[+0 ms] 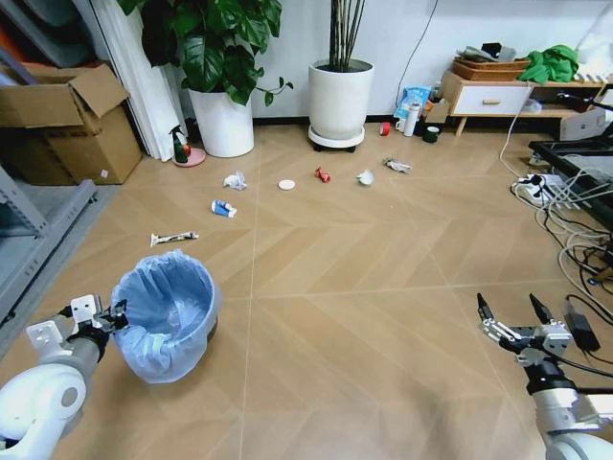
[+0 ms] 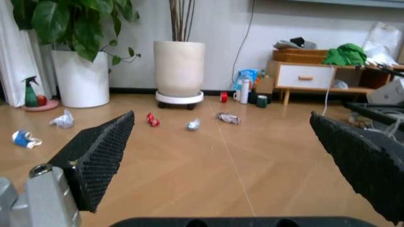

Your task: Pick up the trash bin and place the garbage on the floor into it.

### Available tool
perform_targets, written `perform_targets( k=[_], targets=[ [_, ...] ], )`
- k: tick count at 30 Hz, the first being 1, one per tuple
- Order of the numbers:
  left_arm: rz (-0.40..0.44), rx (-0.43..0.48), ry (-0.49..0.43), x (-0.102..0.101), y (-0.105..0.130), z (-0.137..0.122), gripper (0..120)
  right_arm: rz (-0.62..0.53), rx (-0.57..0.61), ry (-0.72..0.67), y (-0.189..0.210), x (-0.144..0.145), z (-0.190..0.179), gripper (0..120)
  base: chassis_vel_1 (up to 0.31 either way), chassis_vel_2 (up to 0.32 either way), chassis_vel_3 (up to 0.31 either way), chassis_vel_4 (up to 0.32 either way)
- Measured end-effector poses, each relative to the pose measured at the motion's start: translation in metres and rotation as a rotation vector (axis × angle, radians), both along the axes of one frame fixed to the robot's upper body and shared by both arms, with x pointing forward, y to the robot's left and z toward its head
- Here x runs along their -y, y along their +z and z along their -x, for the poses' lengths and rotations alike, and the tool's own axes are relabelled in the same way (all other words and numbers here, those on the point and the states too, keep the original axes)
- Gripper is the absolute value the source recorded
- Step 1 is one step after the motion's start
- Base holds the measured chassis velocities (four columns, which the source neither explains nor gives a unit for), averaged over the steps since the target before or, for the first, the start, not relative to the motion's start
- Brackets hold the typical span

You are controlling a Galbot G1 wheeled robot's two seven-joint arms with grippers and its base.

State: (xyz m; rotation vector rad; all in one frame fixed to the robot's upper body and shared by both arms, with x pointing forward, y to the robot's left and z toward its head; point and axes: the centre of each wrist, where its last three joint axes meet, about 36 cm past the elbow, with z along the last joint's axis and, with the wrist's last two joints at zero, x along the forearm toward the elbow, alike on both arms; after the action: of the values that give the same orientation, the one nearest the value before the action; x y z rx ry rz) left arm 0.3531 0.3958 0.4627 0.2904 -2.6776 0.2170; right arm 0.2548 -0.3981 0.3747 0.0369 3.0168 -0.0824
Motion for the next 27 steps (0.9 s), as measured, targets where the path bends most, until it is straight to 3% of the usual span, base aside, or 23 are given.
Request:
perform_targets(
  k=[11,27],
  targets=[
    [0.001,-0.002,-0.003,0.0015,-0.0013,-0.002,0,0.018,0.018,0.017,-0.003,0.0004,-0.0044,100,-0.201,0.265,0.192,-0.245],
    [0.006,-0.004,-0.015,0.0062,-0.0001,-0.0019,0,0.033,0.032,0.027,-0.0027,0.0017,-0.0018,100,0.016,0.004,-0.014,-0.004]
  ],
)
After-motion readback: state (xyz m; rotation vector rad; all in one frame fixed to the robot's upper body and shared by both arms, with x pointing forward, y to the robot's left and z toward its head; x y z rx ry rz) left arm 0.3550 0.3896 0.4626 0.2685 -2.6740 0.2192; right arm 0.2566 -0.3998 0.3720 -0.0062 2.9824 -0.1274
